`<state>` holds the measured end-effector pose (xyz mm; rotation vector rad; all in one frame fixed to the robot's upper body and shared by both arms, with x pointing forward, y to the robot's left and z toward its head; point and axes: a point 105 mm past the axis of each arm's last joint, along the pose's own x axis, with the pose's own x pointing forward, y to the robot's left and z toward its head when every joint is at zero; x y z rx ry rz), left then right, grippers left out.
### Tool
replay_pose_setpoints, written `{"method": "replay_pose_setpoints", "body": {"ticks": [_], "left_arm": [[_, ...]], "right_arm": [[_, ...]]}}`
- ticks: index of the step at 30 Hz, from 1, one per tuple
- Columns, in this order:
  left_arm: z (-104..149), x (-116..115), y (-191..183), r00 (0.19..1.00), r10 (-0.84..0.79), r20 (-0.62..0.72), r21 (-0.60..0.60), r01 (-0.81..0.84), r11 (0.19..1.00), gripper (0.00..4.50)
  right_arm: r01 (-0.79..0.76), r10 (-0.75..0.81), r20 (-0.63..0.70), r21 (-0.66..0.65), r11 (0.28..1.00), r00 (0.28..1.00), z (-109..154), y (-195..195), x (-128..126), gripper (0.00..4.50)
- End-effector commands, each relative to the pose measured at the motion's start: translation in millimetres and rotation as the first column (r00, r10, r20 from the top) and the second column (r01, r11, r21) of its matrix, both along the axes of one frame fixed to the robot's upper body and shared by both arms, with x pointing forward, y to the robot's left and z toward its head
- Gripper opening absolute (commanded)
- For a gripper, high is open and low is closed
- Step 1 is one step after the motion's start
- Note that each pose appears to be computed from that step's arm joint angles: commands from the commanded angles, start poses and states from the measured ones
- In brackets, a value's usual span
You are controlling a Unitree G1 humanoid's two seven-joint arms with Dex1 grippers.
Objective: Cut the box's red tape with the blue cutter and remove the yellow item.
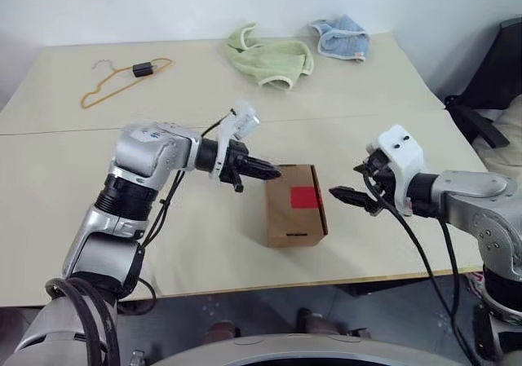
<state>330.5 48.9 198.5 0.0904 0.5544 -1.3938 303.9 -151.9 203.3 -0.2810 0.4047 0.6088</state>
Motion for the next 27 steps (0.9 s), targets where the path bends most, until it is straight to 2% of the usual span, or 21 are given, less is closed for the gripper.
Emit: {"method": "replay_pose_setpoints", "body": {"ticks": [1, 4, 13, 22, 27], "left_arm": [[-2, -9, -8, 0.998, -0.062, 0.013, 0.016, 0.062, 0.998, 0.00], [-7, -10, -10, 0.998, -0.068, 0.009, 0.031, 0.068, 0.997, 0.00], [-18, -9, -12, 0.997, -0.068, 0.027, 0.072, 0.065, 0.995, 0.00], [-24, -7, -10, 0.998, -0.054, 0.030, 0.098, 0.051, 0.994, 0.00], [-36, -6, -4, 0.999, -0.052, 0.011, 0.145, 0.049, 0.988, 0.00]], "right_arm": [[0.066, -0.067, 0.015, 0.035, 0.997, 0.998, 11, -2, 7, 4.46], [0.100, -0.098, -0.025, 0.067, 0.993, 0.995, 10, -1, 14, 4.46], [0.067, -0.067, -0.123, -0.001, 0.998, 0.990, -24, 7, 7, 4.46], [0.068, -0.074, -0.160, -0.042, 0.997, 0.984, -39, -4, 4, 4.46], [0.059, -0.074, -0.161, -0.093, 0.994, 0.984, -44, -11, 4, 4.46]]}}
